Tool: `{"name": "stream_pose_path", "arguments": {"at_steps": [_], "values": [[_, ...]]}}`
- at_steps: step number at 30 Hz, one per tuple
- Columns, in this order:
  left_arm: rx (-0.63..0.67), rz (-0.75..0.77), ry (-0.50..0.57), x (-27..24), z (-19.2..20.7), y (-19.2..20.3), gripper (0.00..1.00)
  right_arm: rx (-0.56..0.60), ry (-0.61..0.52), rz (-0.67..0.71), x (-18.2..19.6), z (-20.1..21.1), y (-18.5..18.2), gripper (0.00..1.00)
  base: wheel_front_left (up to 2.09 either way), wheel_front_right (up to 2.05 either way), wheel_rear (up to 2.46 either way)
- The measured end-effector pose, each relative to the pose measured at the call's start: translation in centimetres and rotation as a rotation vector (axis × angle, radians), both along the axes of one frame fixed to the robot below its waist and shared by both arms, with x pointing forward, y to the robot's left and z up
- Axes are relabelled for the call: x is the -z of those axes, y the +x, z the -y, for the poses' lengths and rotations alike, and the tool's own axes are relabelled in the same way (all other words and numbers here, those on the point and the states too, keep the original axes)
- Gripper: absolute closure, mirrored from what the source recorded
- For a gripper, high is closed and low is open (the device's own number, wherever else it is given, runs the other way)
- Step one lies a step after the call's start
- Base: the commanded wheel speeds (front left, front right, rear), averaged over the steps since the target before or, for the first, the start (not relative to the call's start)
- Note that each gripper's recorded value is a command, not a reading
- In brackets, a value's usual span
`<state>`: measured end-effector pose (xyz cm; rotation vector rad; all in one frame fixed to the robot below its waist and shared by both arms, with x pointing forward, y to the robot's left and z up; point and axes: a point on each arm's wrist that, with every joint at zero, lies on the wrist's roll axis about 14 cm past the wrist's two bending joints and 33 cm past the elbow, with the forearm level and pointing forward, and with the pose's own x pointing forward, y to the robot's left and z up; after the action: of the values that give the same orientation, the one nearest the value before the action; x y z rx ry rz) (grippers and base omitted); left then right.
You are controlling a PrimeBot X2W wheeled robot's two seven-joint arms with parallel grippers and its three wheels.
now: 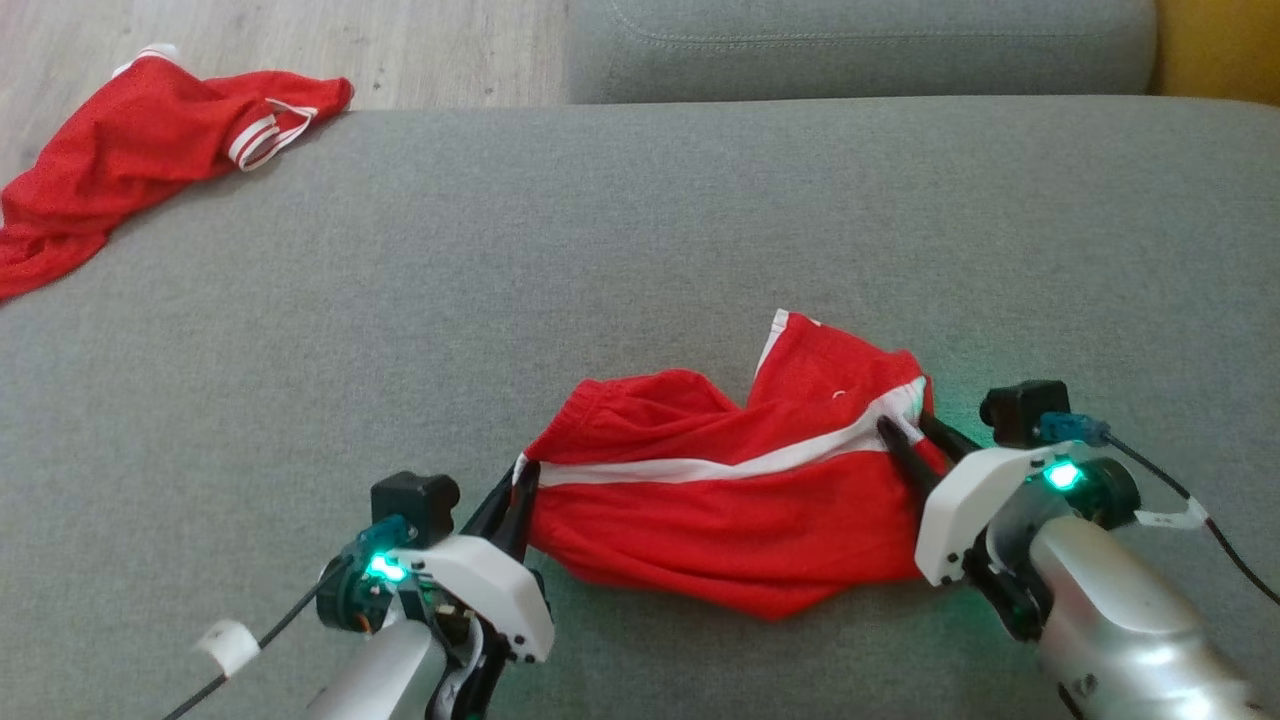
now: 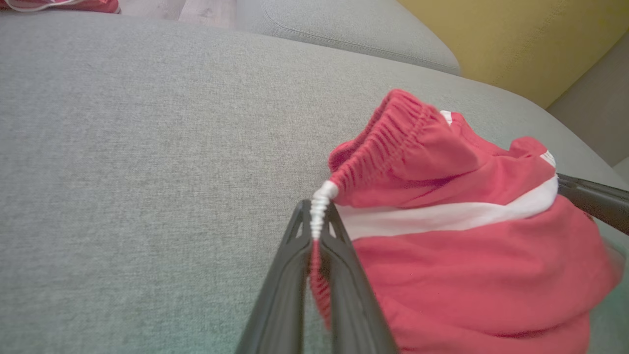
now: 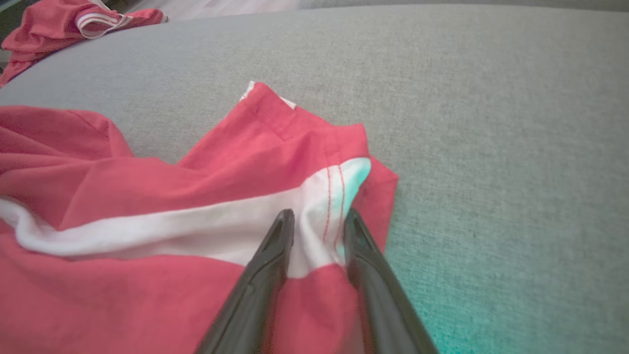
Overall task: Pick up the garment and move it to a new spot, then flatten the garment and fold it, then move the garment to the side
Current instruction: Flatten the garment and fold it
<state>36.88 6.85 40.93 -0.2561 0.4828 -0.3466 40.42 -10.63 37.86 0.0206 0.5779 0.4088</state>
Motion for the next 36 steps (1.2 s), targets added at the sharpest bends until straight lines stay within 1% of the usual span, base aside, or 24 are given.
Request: {"name": "stream_pose_path", "arguments": {"at_steps": [3, 4, 5, 7, 9, 10, 12, 13, 15, 21, 25, 28, 32, 35, 36], "values": [[0.000, 0.004, -0.005, -0.2, 0.1, 0.0, 1.00, -0.016, 0.002, 0.029, -0.6, -0.4, 0.2, 0.50, 0.00, 0.00, 0.00], [0.000, 0.004, -0.005, -0.2, 0.1, 0.0, 1.00, -0.021, 0.001, 0.034, -0.7, -0.5, 0.2, 0.45, 0.00, 0.00, 0.00], [-0.001, 0.003, -0.004, -0.2, 0.1, -0.1, 1.00, -0.025, 0.002, 0.041, -0.8, -0.6, 0.2, 0.44, 0.00, 0.00, 0.00], [-0.001, -0.002, -0.005, 0.0, 0.2, -0.3, 1.00, -0.028, 0.011, 0.052, -1.0, -0.9, 0.2, 0.47, 0.00, 0.00, 0.00], [0.001, -0.011, -0.004, 0.3, 0.2, -0.6, 1.00, -0.036, 0.020, 0.056, -1.2, -1.5, 0.1, 0.58, 0.00, 0.00, 0.00], [0.002, -0.012, -0.004, 0.3, 0.3, -0.6, 1.00, -0.046, 0.021, 0.055, -1.2, -1.8, 0.0, 0.69, 0.00, 0.00, 0.00], [-0.001, -0.011, -0.004, 0.2, 0.2, -0.6, 1.00, -0.049, 0.021, 0.054, -1.1, -1.8, 0.0, 0.78, 0.00, 0.00, 0.00], [-0.002, -0.011, -0.005, 0.2, 0.2, -0.6, 1.00, -0.050, 0.020, 0.054, -1.1, -1.9, 0.0, 0.78, 0.00, 0.00, 0.00], [-0.006, -0.013, -0.012, 0.2, 0.2, -0.6, 1.00, -0.051, 0.019, 0.060, -1.3, -1.9, 0.2, 0.99, 0.00, 0.00, 0.00], [-0.013, 0.011, -0.014, -0.3, 0.0, -0.4, 1.00, -0.016, 0.044, 0.136, -3.4, -1.3, 1.9, 1.00, 0.00, 0.00, 0.00], [-0.029, 0.056, -0.057, -1.7, 0.2, 0.1, 1.00, 0.010, 0.061, 0.199, -5.1, -0.4, 2.6, 1.00, 0.00, 0.00, 0.00], [-0.053, 0.112, -0.128, -4.0, 0.3, 0.9, 1.00, 0.032, 0.073, 0.264, -7.0, 0.6, 3.2, 1.00, 0.00, 0.00, 0.00], [-0.058, 0.208, -0.202, -7.7, 0.4, 1.5, 1.00, 0.048, 0.096, 0.372, -10.6, 1.5, 3.8, 1.00, 0.00, 0.00, 0.00], [-0.045, 0.290, -0.237, -10.8, 0.4, 1.7, 1.00, 0.052, 0.126, 0.455, -13.4, 1.9, 3.5, 1.00, 0.00, 0.00, 0.00], [-0.045, 0.290, -0.237, -10.8, 0.4, 1.7, 1.00, 0.052, 0.126, 0.455, -13.4, 1.9, 3.5, 1.00, 0.00, 0.00, 0.00]]}}
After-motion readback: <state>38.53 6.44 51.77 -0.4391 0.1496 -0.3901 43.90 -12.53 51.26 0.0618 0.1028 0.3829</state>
